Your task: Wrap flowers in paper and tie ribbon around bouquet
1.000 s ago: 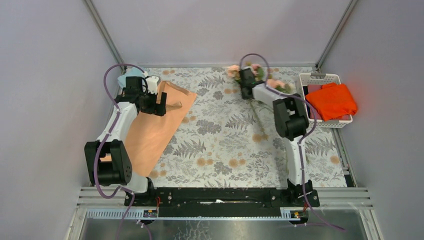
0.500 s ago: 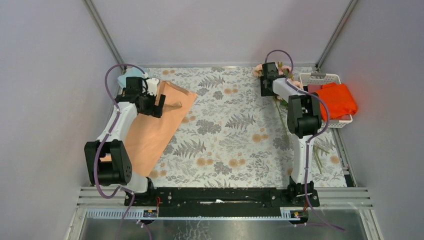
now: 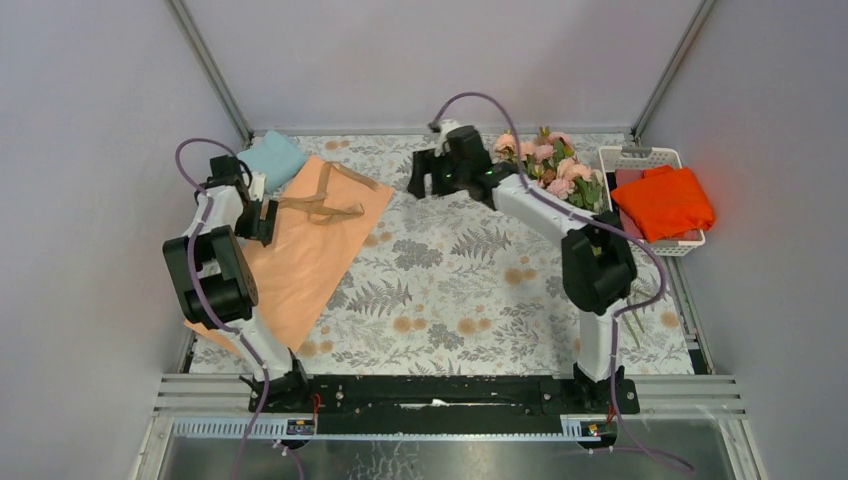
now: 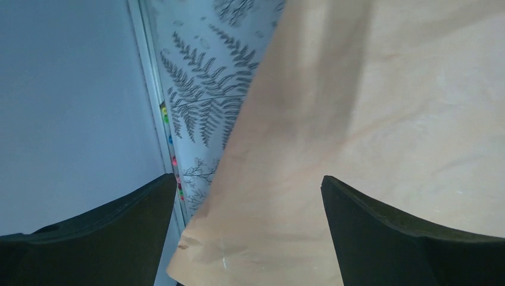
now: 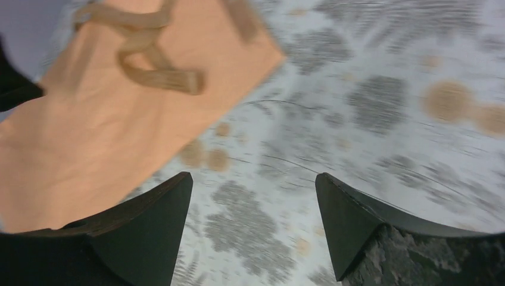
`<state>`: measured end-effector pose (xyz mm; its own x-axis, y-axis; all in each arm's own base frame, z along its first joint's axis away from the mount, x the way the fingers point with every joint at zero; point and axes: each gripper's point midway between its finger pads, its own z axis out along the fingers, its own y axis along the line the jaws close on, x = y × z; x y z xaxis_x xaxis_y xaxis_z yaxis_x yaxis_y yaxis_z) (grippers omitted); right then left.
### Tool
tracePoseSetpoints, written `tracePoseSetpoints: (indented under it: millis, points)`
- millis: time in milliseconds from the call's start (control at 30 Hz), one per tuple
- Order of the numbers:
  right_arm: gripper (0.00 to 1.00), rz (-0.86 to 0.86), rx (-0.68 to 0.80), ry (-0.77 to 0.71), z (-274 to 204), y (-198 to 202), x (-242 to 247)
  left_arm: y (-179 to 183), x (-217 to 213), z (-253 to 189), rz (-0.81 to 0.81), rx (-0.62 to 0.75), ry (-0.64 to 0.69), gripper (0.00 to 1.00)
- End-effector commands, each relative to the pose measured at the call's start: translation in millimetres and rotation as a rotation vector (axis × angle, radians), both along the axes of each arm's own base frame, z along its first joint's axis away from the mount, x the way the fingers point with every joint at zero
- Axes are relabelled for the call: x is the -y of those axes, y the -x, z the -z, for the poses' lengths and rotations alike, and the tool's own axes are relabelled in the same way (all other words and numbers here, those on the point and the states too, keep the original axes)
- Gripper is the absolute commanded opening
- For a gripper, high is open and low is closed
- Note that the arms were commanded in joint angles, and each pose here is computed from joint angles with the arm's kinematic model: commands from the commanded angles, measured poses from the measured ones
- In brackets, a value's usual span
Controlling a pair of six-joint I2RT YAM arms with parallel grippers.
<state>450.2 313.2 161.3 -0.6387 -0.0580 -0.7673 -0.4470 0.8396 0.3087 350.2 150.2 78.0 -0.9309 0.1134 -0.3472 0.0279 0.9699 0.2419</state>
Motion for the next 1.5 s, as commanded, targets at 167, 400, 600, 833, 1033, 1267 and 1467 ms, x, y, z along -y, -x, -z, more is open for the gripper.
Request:
tracePoseSetpoints:
  millis: [167, 400, 600, 833, 1033, 1267, 1467]
  points:
    - [0.82, -0.263, -0.086, -0.187, 39, 19, -164, 46, -59, 30, -0.154, -0.125, 0.037, 0.99]
    - [0.82, -0.266, -0.122, -0.191, 92, 6, -204, 85, -75, 54, -0.135, -0.194, 0.098, 0.99]
    - [0.80, -0.285, -0.120, -0.223, 111, 10, -228, 115, -78, 79, -0.122, -0.261, 0.165, 0.99]
    - [0.51, -0.221, -0.030, -0.298, 103, -15, -243, 124, -48, 93, -0.059, -0.263, 0.298, 0.94]
    - [0.00, -0.277, 0.011, -0.314, 64, -9, -243, 124, -26, 91, -0.014, -0.242, 0.401, 0.30]
    - [0.00, -0.165, 0.280, -0.277, -128, -10, -88, 119, -14, 86, -0.010, -0.202, 0.457, 0.00]
    - [0.00, 0.367, 0.459, -0.053, -196, 6, 144, 105, 13, 59, 0.055, -0.111, 0.531, 0.00]
